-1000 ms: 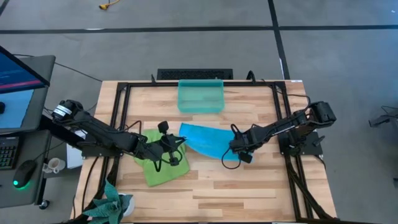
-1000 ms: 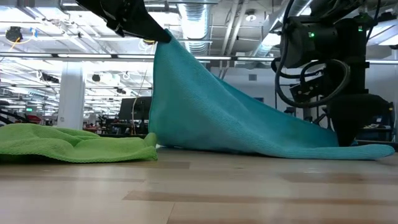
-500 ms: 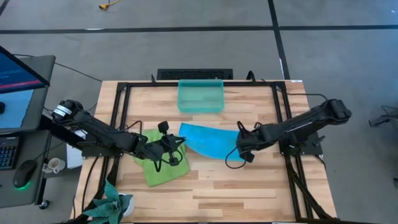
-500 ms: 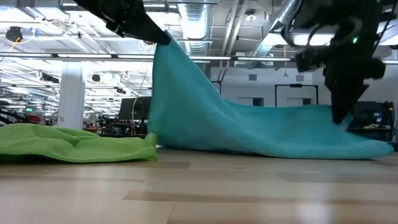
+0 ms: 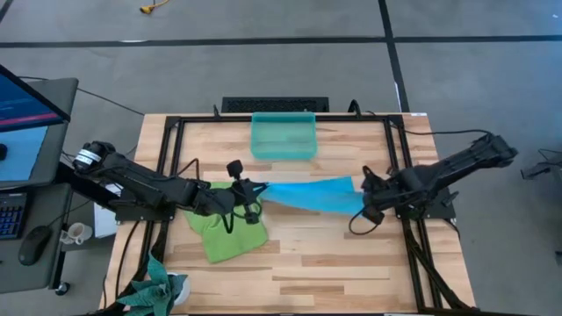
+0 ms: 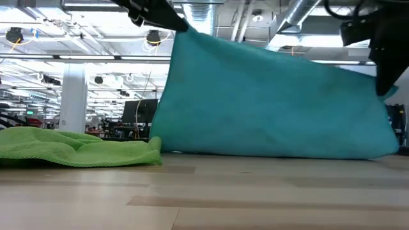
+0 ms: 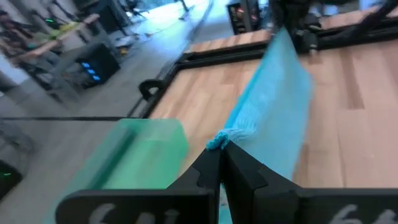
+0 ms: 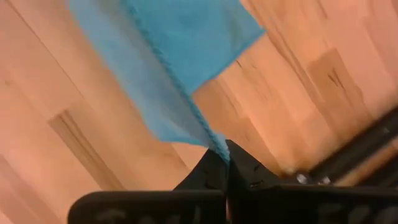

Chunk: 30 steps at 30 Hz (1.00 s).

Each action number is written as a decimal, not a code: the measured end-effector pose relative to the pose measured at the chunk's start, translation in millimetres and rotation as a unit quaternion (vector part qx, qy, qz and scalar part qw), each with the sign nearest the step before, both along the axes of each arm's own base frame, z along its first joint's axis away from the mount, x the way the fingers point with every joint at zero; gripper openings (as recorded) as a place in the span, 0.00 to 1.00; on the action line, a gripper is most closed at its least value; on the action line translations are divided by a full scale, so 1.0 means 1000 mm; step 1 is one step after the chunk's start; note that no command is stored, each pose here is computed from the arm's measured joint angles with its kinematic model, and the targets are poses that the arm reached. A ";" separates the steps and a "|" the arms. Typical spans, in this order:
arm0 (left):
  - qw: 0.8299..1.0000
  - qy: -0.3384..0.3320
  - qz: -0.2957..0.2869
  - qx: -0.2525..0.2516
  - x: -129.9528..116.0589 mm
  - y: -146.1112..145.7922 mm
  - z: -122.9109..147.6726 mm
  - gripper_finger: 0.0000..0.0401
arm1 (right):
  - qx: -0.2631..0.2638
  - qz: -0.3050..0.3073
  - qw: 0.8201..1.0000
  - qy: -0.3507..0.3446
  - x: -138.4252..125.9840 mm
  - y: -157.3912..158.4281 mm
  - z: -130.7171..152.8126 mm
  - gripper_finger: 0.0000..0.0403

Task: Roll microfiber towels into tight, uniform cylinder then place into a basket
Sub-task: Fold the blue microfiber cloth

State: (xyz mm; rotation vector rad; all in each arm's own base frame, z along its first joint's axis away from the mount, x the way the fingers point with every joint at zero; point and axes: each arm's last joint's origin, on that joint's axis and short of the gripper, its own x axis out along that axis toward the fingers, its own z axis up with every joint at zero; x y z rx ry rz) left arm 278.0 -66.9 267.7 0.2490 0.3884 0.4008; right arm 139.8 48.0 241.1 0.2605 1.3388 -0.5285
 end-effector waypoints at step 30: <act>0.990 -0.019 0.002 0.142 0.023 0.063 0.082 0.00 | -0.203 0.062 0.956 -0.204 -0.033 -0.019 0.120 0.02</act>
